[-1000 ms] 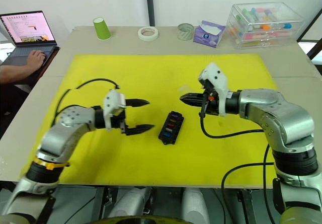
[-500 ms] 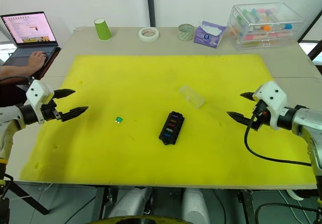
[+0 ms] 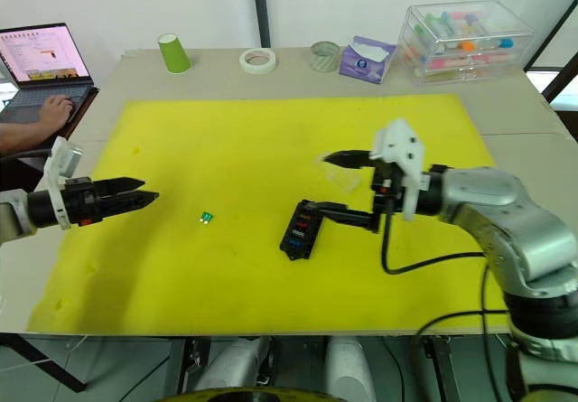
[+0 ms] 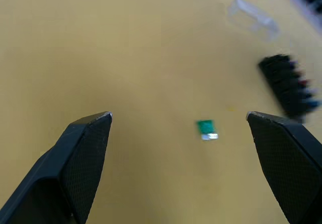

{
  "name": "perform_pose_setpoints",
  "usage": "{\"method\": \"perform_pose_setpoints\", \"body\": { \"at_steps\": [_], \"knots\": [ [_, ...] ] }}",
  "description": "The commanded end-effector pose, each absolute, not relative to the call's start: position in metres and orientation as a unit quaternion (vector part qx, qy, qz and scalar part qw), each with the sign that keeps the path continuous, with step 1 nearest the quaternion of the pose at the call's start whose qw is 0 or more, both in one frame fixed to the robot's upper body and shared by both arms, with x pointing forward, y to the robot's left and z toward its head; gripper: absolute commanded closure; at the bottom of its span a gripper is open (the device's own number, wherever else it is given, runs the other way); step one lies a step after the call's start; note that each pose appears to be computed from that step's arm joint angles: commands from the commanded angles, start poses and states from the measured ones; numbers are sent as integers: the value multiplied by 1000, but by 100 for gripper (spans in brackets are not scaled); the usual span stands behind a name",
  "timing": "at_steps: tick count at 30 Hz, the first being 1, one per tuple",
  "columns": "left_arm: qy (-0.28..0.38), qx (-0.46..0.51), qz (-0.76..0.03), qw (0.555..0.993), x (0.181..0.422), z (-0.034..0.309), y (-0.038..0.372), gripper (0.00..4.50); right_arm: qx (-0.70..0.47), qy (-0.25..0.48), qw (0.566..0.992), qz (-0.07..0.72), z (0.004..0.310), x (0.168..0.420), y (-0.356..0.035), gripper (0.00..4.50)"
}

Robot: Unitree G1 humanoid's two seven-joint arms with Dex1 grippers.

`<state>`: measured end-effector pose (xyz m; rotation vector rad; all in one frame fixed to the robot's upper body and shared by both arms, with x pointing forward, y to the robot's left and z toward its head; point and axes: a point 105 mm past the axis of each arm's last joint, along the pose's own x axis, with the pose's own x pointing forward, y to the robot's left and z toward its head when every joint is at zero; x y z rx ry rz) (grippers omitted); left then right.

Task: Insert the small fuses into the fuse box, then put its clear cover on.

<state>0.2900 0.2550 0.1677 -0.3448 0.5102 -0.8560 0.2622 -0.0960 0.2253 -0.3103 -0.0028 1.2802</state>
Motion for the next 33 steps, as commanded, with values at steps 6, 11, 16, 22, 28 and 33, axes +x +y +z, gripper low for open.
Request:
{"method": "perform_pose_setpoints", "body": {
  "at_steps": [6,11,16,22,28,33],
  "knots": [
    [346,-401,-415,740,290,168,235,0,-168,-30,747,643,229,249,-48,5],
    [376,-390,-413,732,291,149,224,0,-163,-35,754,636,232,250,-48,5],
    [394,-383,-416,724,291,133,216,0,-161,-29,755,635,231,246,-51,5],
    [405,-372,-424,720,294,119,206,0,-158,-23,762,628,233,246,-54,5],
    [394,-379,-424,722,304,119,201,0,-151,-22,765,626,234,248,-52,5],
    [397,-378,-425,721,308,116,198,0,-149,-20,765,626,234,247,-51,5]
  ]
}}
